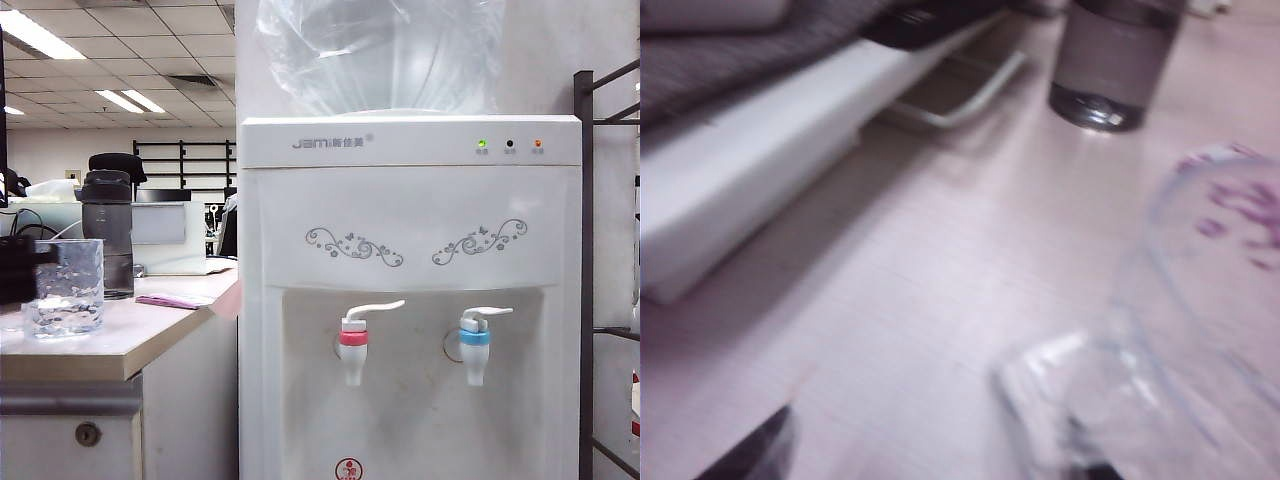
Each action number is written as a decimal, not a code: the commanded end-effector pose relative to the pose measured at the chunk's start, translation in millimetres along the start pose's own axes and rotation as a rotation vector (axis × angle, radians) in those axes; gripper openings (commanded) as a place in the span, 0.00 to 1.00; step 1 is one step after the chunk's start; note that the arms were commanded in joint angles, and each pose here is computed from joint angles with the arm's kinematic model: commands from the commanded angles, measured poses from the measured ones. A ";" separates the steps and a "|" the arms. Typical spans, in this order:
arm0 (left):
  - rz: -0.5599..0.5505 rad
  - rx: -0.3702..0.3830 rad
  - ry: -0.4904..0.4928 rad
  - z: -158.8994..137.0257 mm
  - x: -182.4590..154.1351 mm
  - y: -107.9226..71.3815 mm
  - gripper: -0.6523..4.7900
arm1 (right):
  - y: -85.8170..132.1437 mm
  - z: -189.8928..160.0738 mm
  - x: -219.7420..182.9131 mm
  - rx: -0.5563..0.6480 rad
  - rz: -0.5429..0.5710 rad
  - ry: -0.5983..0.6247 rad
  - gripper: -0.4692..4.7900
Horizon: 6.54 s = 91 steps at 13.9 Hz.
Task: Pick up the plastic mug from the left desk, go to the cold water outlet of the water dispenser, press the vertical switch to get some water, then put the mug back on the desk.
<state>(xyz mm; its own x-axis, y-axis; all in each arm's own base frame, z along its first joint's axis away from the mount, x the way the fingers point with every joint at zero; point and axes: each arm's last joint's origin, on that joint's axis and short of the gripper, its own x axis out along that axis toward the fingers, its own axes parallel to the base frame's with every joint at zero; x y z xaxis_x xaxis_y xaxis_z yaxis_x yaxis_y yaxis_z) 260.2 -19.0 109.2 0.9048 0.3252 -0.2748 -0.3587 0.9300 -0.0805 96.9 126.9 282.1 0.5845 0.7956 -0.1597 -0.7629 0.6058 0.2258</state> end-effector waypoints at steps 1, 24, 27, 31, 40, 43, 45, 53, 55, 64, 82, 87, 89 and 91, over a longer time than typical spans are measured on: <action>0.014 -0.015 -0.013 4.7 5.6 9.5 0.75 | 0.7 2.2 -0.3 0.000 0.005 -0.013 0.08; -0.096 0.144 -0.029 21.2 31.4 6.7 0.39 | 0.4 2.0 0.0 0.000 0.001 -0.013 0.08; -0.099 0.146 -0.022 19.8 31.8 6.7 0.25 | 0.4 2.0 0.0 0.000 0.001 -0.013 0.08; -0.102 0.146 -0.022 19.8 31.8 6.6 0.18 | 0.4 2.0 0.0 0.000 0.001 -0.013 0.08; -0.139 0.142 -0.028 20.9 31.4 5.3 0.11 | -0.4 2.1 0.0 -0.001 -0.024 -0.018 0.08; -0.164 0.137 -0.034 23.2 30.3 4.5 0.11 | -1.4 2.5 -0.1 0.000 -0.034 -0.021 0.08; -0.172 0.129 -0.062 32.5 26.3 4.1 0.11 | -1.4 2.5 -0.1 0.000 -0.034 -0.021 0.08; -0.440 0.083 -0.078 69.0 -2.9 -0.3 0.11 | -2.0 2.7 -0.2 -0.022 -0.050 -0.025 0.08; -0.519 0.057 -0.096 76.4 -8.8 -1.9 0.11 | -2.0 2.7 -0.3 -0.022 -0.050 -0.026 0.08; -0.748 0.036 -0.087 110.0 -54.7 1.7 0.11 | -3.9 4.8 -2.5 -0.023 -0.092 -0.049 0.08; -1.087 0.263 0.004 68.3 -160.4 -63.1 0.11 | -8.7 11.3 -50.1 -0.105 -0.356 -0.173 0.08; -1.121 0.258 -0.022 40.8 -144.2 -89.7 0.11 | -8.8 10.7 -50.0 -0.106 -0.356 -0.168 0.08; -1.159 0.263 -0.016 8.0 -126.8 -111.9 0.11 | -9.2 9.0 -49.9 -0.110 -0.360 -0.149 0.08; -1.184 0.267 -0.018 -3.8 -126.6 -119.0 0.11 | -9.3 8.8 -49.9 -0.110 -0.361 -0.147 0.08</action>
<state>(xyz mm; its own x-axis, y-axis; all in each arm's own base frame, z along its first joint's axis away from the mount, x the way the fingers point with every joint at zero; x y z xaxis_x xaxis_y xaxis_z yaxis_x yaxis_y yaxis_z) 186.8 -166.6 144.6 0.6473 -0.7272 -0.2282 0.7320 0.6766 -0.0796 77.4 81.9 294.2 0.8452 0.5280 -0.0832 -0.5232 0.8490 0.0738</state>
